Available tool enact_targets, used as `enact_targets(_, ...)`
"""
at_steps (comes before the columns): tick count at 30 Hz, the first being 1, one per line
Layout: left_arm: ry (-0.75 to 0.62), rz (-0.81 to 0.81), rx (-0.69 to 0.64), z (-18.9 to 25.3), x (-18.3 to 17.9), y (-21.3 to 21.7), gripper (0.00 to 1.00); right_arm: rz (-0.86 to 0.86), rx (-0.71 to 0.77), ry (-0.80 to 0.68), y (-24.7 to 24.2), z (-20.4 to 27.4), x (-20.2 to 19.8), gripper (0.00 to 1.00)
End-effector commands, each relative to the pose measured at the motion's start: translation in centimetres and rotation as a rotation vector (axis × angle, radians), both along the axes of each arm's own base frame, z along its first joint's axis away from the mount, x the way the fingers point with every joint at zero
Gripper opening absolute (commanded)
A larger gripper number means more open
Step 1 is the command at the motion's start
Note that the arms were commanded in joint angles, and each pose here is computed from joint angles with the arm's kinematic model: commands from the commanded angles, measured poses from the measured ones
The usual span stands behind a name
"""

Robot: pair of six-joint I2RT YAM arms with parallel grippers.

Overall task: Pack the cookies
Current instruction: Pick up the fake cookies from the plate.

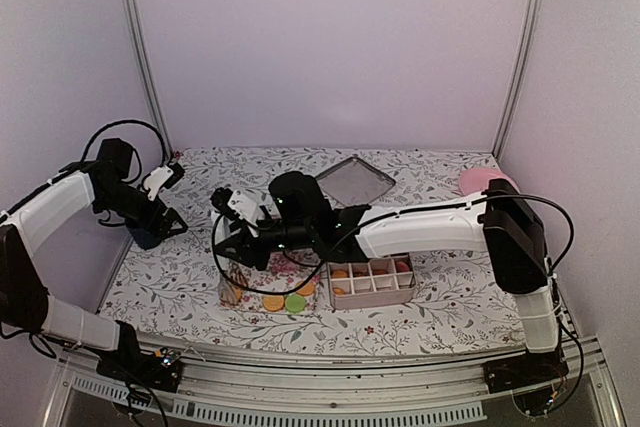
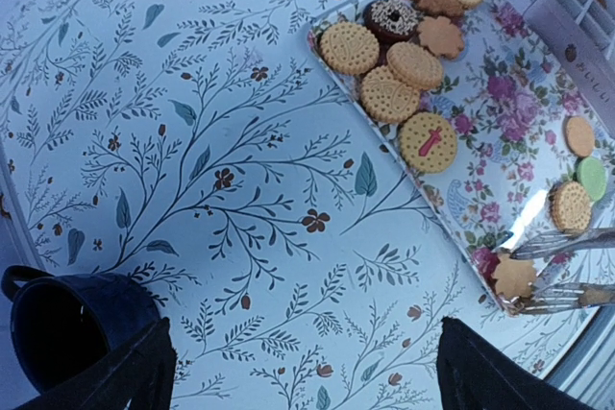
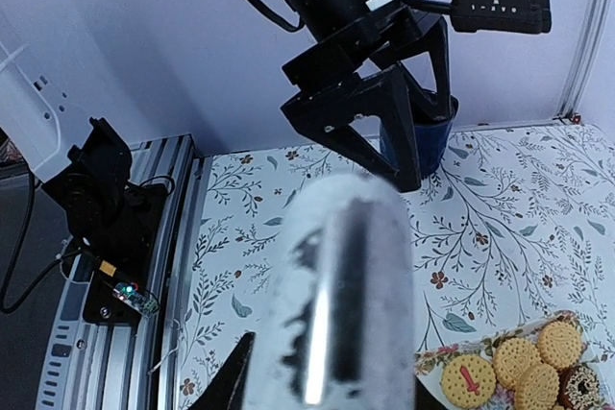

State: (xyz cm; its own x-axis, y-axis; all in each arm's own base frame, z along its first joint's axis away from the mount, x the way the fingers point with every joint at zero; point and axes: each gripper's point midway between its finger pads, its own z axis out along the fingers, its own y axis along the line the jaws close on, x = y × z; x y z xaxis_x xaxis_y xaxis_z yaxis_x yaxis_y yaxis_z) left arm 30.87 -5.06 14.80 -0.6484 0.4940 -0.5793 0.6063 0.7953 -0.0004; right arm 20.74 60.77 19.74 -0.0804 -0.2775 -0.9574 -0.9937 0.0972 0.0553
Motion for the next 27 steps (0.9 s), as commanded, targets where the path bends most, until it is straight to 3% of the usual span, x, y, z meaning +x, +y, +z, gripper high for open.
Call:
enact_targets(1,0.004,0.000,0.009,-0.2,-0.3,0.3,0.95,0.021,0.046,-0.007,1.0,0.4,0.1,0.36)
enact_targets(8,0.008,-0.001,0.012,-0.4,-0.4,0.3,0.95,0.008,-0.001,0.011,1.1,-2.5,0.3,0.41)
enact_targets(15,0.013,-0.001,0.012,-0.6,-0.3,0.3,0.95,-0.009,0.004,-0.010,1.0,-2.2,0.7,0.40)
enact_targets(18,0.014,-0.001,0.011,-0.6,-0.3,0.3,0.95,-0.009,0.020,-0.018,1.2,-1.4,0.7,0.33)
enact_targets(23,0.010,-0.004,0.015,-0.6,-0.4,0.3,0.95,-0.053,0.055,-0.042,0.8,1.0,1.5,0.06)
enact_targets(27,0.011,-0.004,0.010,-0.6,-0.3,0.3,0.94,-0.062,0.096,-0.060,0.4,3.4,1.5,0.00)
